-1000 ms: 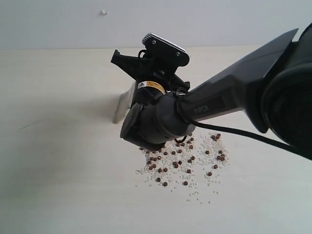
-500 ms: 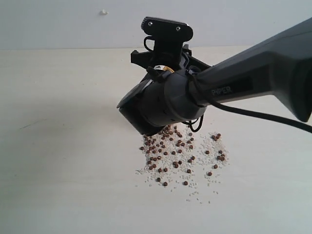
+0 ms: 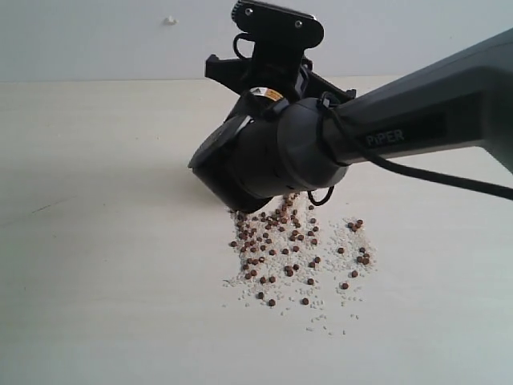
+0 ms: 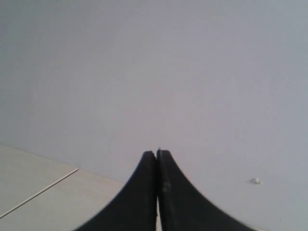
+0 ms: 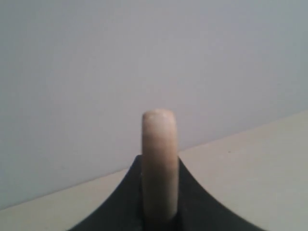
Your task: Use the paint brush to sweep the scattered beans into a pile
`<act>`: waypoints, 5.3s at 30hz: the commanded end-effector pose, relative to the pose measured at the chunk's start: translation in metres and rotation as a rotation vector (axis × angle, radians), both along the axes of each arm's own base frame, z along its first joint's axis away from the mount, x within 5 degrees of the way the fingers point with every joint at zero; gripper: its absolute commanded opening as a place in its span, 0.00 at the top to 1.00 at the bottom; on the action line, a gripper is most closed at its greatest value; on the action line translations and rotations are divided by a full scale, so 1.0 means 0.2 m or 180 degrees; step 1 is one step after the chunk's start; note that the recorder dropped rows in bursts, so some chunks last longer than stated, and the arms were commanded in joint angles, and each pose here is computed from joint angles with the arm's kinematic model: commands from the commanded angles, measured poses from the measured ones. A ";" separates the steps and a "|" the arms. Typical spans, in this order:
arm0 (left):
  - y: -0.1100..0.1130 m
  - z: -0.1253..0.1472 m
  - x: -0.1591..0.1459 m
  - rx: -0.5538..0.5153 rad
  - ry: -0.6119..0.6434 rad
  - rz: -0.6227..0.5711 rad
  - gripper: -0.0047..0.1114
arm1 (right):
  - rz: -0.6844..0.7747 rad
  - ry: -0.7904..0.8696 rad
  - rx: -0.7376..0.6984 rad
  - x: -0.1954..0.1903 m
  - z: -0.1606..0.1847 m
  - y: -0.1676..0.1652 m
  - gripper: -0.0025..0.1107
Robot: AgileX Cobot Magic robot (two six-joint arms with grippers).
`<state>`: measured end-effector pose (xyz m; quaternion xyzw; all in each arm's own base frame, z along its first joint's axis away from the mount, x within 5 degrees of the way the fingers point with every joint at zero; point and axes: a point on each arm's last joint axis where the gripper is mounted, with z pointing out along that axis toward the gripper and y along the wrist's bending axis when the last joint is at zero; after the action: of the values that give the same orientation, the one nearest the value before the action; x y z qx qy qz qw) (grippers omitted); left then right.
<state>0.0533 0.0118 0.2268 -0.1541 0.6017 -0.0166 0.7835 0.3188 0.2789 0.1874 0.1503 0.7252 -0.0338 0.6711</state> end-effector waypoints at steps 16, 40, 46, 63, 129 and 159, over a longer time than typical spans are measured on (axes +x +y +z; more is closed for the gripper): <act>0.00 0.00 0.00 -0.0003 -0.0013 0.0009 0.96 | 0.1038 -0.0671 0.0100 -0.49 0.27 -0.45 0.98; 0.00 0.00 0.00 -0.0003 -0.0013 0.0009 0.96 | 0.0661 -0.0007 -0.0935 -0.83 0.09 -0.99 0.98; 0.00 0.00 0.00 -0.0003 -0.0013 0.0009 0.96 | 0.0598 0.0433 -0.1009 -0.69 -0.11 -0.80 0.98; 0.00 0.00 0.00 -0.0003 -0.0013 0.0009 0.96 | 0.0763 0.0186 -0.0147 -0.33 -0.18 -0.28 0.98; 0.00 0.00 0.00 -0.0003 -0.0013 0.0009 0.96 | 0.0960 -0.0356 -0.0093 -0.31 0.01 -0.63 0.98; 0.00 0.00 0.00 -0.0003 -0.0013 0.0009 0.96 | 0.0897 0.0278 0.0141 -0.92 0.07 -0.66 0.98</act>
<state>0.0533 0.0118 0.2268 -0.1541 0.6017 -0.0166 0.7835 0.1348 0.1466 0.1932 0.0752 0.7817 0.0585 0.6163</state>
